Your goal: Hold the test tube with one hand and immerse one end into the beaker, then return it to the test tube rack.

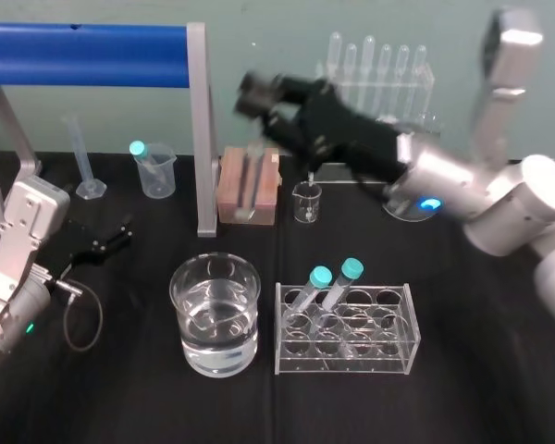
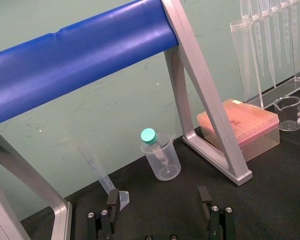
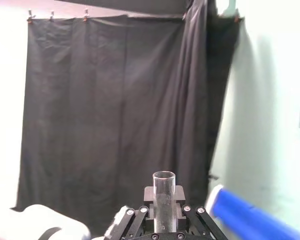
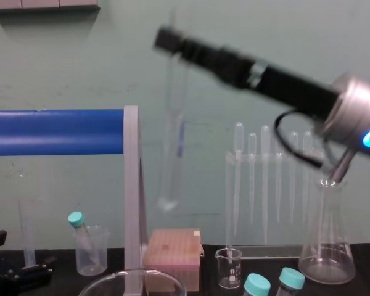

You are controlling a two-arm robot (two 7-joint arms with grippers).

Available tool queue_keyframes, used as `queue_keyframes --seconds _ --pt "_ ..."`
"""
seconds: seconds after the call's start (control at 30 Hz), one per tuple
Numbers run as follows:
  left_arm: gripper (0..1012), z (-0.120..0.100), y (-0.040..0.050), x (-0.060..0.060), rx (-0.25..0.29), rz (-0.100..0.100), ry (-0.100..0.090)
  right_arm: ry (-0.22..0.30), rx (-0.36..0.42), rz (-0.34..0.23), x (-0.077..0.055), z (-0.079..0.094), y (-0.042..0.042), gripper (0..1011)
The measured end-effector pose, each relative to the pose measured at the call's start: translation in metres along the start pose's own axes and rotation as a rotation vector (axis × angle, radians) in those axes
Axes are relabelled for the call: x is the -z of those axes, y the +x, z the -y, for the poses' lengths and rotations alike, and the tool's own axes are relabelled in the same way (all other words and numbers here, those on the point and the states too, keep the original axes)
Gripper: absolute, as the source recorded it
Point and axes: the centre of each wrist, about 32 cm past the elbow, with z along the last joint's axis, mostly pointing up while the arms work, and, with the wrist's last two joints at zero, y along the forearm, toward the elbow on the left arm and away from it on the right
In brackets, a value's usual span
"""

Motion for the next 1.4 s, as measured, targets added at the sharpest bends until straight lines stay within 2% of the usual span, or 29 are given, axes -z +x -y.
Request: queue_keyframes --seconds 0.17,0.27,0.37,0.43,0.53,0.6,0.63,0.67,0.73,0.77,0.87,0.97,1.07,1.4 --pt "1000 0.0 0.0 0.0 0.0 0.0 0.0 -0.003 0.087 0.067 -0.023 0.022 -0.0034 227" --pt "1000 0.0 0.0 0.0 0.0 0.0 0.0 -0.028 0.161 0.092 -0.035 0.042 -0.0128 227" --pt "1000 0.0 0.0 0.0 0.0 0.0 0.0 -0.059 0.225 0.094 -0.044 0.061 -0.0257 228" --pt "1000 0.0 0.0 0.0 0.0 0.0 0.0 -0.084 0.271 0.094 -0.051 0.074 -0.0374 227" --pt "1000 0.0 0.0 0.0 0.0 0.0 0.0 -0.111 0.321 0.091 -0.056 0.088 -0.0499 227" --pt "1000 0.0 0.0 0.0 0.0 0.0 0.0 -0.141 0.378 0.091 -0.061 0.101 -0.0641 227" --pt "1000 0.0 0.0 0.0 0.0 0.0 0.0 -0.141 0.378 0.091 -0.061 0.101 -0.0641 227" --pt "1000 0.0 0.0 0.0 0.0 0.0 0.0 -0.159 0.41 0.091 -0.063 0.108 -0.0716 227" --pt "1000 0.0 0.0 0.0 0.0 0.0 0.0 -0.178 0.435 0.089 -0.064 0.114 -0.0775 227" --pt "1000 0.0 0.0 0.0 0.0 0.0 0.0 -0.194 0.458 0.081 -0.063 0.119 -0.083 227" --pt "1000 0.0 0.0 0.0 0.0 0.0 0.0 -0.222 0.49 0.065 -0.062 0.128 -0.0901 228" --pt "1000 0.0 0.0 0.0 0.0 0.0 0.0 -0.24 0.509 0.045 -0.057 0.134 -0.0939 227" --pt "1000 0.0 0.0 0.0 0.0 0.0 0.0 -0.251 0.518 0.027 -0.051 0.138 -0.0938 228" --pt "1000 0.0 0.0 0.0 0.0 0.0 0.0 -0.273 0.475 -0.038 -0.031 0.137 -0.0865 228"
